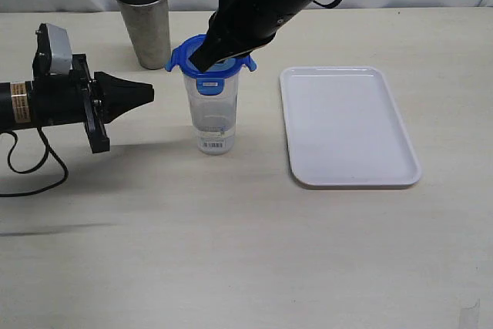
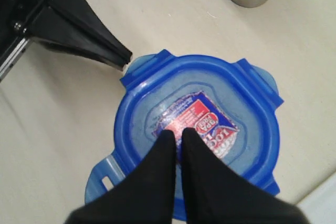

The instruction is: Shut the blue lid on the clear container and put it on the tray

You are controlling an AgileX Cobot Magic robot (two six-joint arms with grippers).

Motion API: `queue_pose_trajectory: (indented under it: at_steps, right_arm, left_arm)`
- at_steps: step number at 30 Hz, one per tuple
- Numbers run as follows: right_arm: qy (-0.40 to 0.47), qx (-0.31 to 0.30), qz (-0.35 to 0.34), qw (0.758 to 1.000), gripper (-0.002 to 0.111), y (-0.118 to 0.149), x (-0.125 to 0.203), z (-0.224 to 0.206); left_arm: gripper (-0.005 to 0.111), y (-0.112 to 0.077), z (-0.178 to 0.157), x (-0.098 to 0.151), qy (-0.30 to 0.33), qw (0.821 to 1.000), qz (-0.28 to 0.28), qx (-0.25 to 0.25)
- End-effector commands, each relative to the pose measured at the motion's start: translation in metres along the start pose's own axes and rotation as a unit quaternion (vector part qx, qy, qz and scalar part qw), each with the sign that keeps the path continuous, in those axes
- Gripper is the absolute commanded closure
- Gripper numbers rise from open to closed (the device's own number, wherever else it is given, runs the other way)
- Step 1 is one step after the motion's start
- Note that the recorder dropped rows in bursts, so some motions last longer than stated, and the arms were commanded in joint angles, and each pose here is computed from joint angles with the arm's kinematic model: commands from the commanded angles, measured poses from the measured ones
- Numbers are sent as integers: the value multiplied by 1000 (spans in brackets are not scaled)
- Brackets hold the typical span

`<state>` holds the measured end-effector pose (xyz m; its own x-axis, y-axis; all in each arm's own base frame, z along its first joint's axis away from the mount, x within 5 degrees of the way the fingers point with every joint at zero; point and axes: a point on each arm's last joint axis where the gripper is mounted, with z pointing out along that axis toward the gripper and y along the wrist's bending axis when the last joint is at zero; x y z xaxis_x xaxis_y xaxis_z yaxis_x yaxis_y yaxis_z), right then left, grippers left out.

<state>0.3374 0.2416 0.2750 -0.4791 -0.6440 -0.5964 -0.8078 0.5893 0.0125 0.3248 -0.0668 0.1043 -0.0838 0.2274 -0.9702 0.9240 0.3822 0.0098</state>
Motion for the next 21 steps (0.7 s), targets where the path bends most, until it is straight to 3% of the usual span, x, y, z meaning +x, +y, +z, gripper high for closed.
queue_pose_trajectory:
  at_steps: [1, 4, 9, 11, 13, 15, 17, 21]
  right_arm:
    - [-2, 3, -7, 1000, 104, 0, 0, 0]
    - [-1, 3, -7, 1000, 104, 0, 1, 0]
    - [-1, 3, -7, 1000, 104, 0, 1, 0]
    - [-1, 3, -7, 1000, 104, 0, 1, 0]
    - [-1, 3, -2, 1000, 104, 0, 1, 0]
    - [-1, 3, -2, 1000, 104, 0, 1, 0]
    - [-1, 3, -2, 1000, 104, 0, 1, 0]
    - [0, 2, -2, 1000, 104, 0, 1, 0]
  left_arm:
    - [107, -12, 13, -3, -6, 1000, 15, 19]
    - [107, -21, 30, 5, -7, 999, 36, 30]
    - [106, -21, 32, 7, -8, 999, 24, 23]
    - [92, -21, 32, 7, -8, 999, 22, 23]
    - [53, -21, 35, 7, -10, 1000, 19, 20]
    - [23, -23, 41, 9, -13, 1000, 6, 14]
    - [15, -27, 47, 10, -12, 1000, 5, 23]
    - [15, -30, 63, 11, -11, 1000, 3, 21]
